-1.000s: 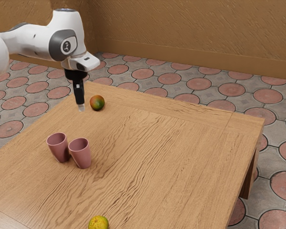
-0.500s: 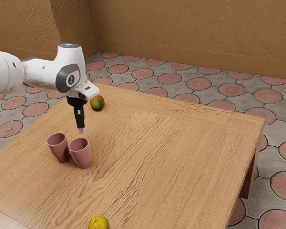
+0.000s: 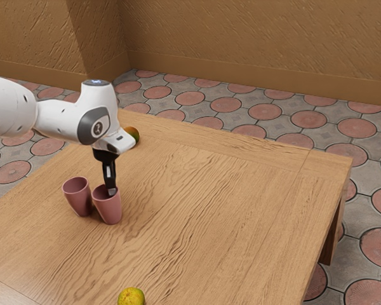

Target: Place the right cup onto the left cup

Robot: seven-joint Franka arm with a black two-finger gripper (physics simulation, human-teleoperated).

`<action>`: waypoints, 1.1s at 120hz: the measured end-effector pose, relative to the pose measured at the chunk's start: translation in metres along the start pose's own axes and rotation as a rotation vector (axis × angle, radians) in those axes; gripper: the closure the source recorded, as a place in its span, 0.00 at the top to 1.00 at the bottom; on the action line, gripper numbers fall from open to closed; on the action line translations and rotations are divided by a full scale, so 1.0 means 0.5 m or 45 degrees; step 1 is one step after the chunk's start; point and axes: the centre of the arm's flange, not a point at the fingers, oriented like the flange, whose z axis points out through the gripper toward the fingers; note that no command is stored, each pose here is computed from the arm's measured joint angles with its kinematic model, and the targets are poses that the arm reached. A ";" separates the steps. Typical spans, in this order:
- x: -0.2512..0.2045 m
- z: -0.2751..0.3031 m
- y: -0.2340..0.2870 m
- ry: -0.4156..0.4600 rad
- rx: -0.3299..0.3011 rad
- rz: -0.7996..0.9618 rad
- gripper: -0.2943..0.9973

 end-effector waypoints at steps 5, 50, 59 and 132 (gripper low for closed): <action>-0.002 0.002 0.001 0.001 0.000 -0.002 0.34; -0.027 0.008 0.016 0.007 -0.003 -0.032 0.18; -0.029 0.005 0.013 0.012 0.016 -0.030 0.18; -0.114 -0.241 0.003 0.164 0.156 -0.131 0.16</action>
